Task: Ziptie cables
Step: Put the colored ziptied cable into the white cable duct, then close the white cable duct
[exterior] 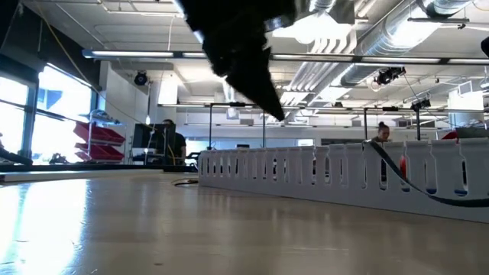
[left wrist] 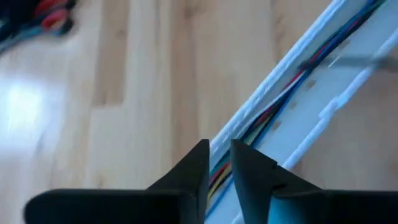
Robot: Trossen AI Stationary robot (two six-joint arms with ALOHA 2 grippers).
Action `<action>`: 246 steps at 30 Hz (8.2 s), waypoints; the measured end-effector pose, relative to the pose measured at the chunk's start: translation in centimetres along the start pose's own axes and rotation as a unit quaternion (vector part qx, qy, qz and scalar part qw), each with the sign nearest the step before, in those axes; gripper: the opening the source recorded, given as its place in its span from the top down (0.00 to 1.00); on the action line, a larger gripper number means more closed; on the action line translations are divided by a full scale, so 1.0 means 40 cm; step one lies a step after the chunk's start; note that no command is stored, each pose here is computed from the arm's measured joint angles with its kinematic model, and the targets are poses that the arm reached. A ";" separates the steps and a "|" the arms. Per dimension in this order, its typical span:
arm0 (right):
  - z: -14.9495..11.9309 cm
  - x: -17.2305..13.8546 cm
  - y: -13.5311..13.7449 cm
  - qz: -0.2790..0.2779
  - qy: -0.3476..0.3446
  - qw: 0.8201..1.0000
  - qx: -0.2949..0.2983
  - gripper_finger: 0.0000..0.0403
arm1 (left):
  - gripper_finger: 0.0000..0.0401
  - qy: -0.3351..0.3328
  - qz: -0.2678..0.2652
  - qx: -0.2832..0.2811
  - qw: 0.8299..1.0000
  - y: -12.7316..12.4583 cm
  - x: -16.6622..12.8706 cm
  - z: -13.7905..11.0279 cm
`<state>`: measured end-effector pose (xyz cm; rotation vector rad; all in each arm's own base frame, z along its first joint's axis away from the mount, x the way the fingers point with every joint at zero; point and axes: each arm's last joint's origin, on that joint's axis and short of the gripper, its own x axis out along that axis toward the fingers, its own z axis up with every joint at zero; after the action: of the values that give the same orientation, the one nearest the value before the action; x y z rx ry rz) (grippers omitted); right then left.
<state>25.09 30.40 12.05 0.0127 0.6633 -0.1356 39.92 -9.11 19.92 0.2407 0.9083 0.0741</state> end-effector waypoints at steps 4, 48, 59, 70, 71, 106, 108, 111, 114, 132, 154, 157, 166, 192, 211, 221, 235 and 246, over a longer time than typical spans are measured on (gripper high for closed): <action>0.012 -0.030 0.010 0.019 -0.010 1.000 -0.023 0.66 | 0.82 0.009 0.004 -0.030 1.000 0.007 -0.014 -0.060; 0.074 -0.230 -0.038 -0.063 -0.042 0.995 -0.060 0.64 | 0.44 0.121 0.390 -0.441 0.799 0.198 -0.259 -0.526; 0.079 -0.227 -0.042 -0.078 -0.062 0.993 -0.058 0.64 | 0.57 0.096 0.294 -0.521 0.795 0.278 -0.132 -0.637; 0.080 -0.226 -0.040 -0.075 -0.064 0.994 -0.050 0.64 | 0.70 -0.006 -0.014 -0.398 0.917 0.200 -0.085 -0.533; 0.081 -0.225 -0.040 -0.075 -0.065 0.994 -0.049 0.64 | 0.71 -0.015 -0.032 -0.380 0.924 0.187 -0.083 -0.525; 0.142 -0.150 -0.076 -0.092 -0.048 0.993 -0.049 0.64 | 1.00 -0.157 -0.041 -0.267 0.950 0.309 0.127 -0.339; 0.146 -0.144 -0.080 -0.094 -0.046 0.993 -0.051 0.64 | 1.00 -0.176 -0.036 -0.226 0.958 0.288 0.115 -0.275; 0.167 -0.113 -0.105 -0.107 -0.025 0.990 -0.089 0.64 | 1.00 -0.154 0.006 -0.174 0.973 0.240 0.072 -0.206; 0.202 -0.058 -0.161 -0.110 0.031 0.985 -0.128 0.62 | 1.00 -0.117 0.072 -0.144 0.980 0.185 0.004 -0.164; 0.175 0.227 -0.573 0.089 0.144 0.975 -0.143 0.33 | 1.00 -0.092 0.099 -0.220 0.966 -0.016 -0.142 -0.451; 0.273 0.301 -0.780 0.100 0.007 0.982 -0.160 0.33 | 1.00 -0.161 0.143 -0.264 0.940 0.047 -0.113 -0.459; 0.247 0.342 -0.807 0.117 0.002 0.982 -0.152 0.33 | 1.00 -0.156 0.153 -0.268 0.938 0.059 -0.106 -0.462; 0.190 0.403 -0.811 0.131 0.012 0.977 -0.169 0.19 | 1.00 -0.137 0.154 -0.275 0.939 0.066 -0.084 -0.472; 0.027 0.351 -0.749 0.033 -0.007 0.999 -0.019 0.48 | 1.00 -0.204 0.120 -0.251 0.939 0.061 -0.100 -0.402; 0.216 0.088 -0.648 0.008 -0.025 0.999 0.034 0.48 | 1.00 -0.301 0.133 -0.209 0.921 0.091 -0.223 -0.321; 0.278 0.088 -0.437 0.054 0.020 0.997 0.043 0.48 | 1.00 -0.336 0.061 -0.166 0.925 0.072 -0.271 -0.310; 0.239 0.133 -0.295 0.012 0.068 0.998 0.001 0.48 | 1.00 -0.298 -0.007 -0.152 0.942 -0.056 -0.230 -0.338; 0.251 0.117 -0.293 -0.004 0.095 0.995 0.007 0.48 | 1.00 -0.274 -0.004 -0.177 0.945 -0.085 -0.160 -0.356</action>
<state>33.39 17.65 17.47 0.0374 0.8518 -0.1490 24.64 -10.99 15.65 -0.0808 0.3300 0.1523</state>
